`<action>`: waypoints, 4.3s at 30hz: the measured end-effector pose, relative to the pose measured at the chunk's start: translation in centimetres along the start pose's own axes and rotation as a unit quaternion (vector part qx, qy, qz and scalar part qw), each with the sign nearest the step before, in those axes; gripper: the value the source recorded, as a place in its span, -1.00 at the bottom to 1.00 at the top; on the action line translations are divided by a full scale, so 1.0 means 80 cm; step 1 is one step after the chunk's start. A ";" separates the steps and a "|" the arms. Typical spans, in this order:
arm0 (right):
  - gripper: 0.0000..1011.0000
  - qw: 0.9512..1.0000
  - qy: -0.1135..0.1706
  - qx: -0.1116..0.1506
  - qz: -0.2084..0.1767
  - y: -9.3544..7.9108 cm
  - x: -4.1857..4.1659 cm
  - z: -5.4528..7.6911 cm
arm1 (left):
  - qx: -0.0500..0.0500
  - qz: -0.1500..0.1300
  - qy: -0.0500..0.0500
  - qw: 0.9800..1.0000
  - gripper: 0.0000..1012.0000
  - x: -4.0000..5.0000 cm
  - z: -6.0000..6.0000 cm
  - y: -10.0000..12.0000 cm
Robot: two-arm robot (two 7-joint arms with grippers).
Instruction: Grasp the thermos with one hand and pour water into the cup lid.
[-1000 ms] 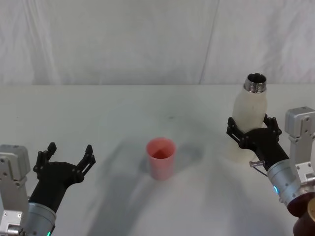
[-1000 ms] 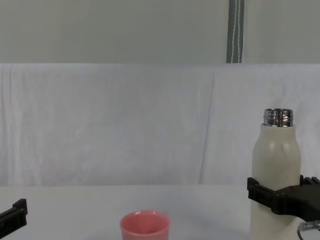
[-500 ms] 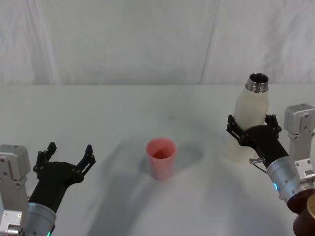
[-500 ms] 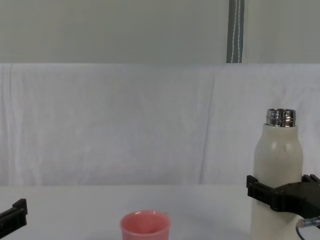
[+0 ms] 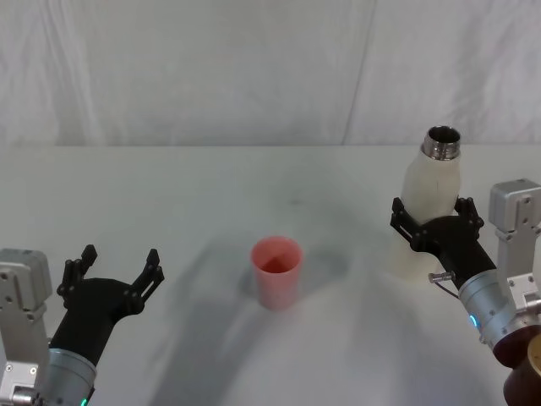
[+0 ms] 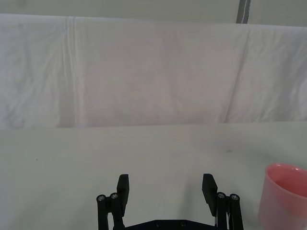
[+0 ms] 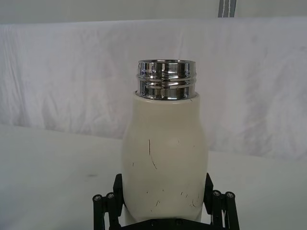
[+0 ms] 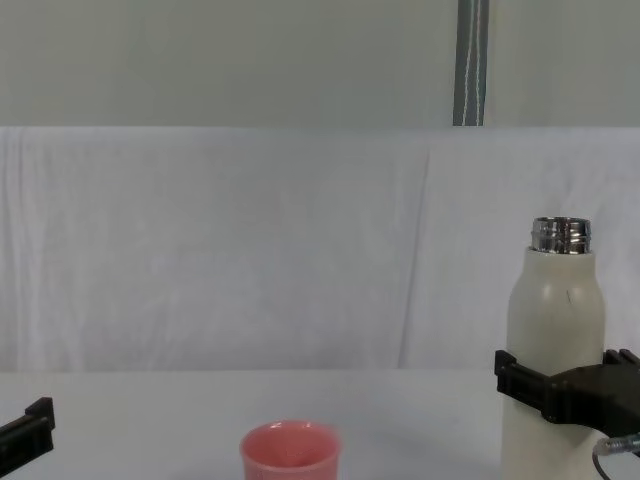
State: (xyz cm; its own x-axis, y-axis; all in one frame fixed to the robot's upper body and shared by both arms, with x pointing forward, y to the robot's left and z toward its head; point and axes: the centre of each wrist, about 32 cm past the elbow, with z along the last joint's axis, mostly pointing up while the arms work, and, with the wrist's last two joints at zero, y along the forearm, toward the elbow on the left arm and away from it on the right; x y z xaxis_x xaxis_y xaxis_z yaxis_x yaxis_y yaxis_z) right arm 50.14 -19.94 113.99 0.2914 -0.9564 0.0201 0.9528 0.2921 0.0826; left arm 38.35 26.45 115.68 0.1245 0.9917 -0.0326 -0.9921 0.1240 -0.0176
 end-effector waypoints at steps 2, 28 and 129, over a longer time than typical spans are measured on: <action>0.90 1.000 0.000 0.000 0.000 0.000 0.000 0.000 | 0.000 0.000 0.000 1.000 0.98 0.000 0.000 0.000; 0.90 0.988 -0.144 0.037 0.043 0.009 0.014 0.058 | 0.000 0.000 0.000 1.000 0.98 0.000 0.000 0.000; 0.90 0.744 -0.655 0.020 0.133 0.018 -0.039 0.053 | 0.000 0.000 0.000 1.000 0.98 0.000 0.000 0.000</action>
State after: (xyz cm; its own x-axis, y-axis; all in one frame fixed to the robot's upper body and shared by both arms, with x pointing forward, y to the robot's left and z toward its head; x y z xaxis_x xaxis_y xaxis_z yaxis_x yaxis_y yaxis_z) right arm 50.27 -16.57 118.29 0.1118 -0.0573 0.9921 0.8646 0.4977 -0.0687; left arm 38.35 26.45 115.68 0.1245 0.9917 -0.0327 -0.9921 0.1240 -0.0176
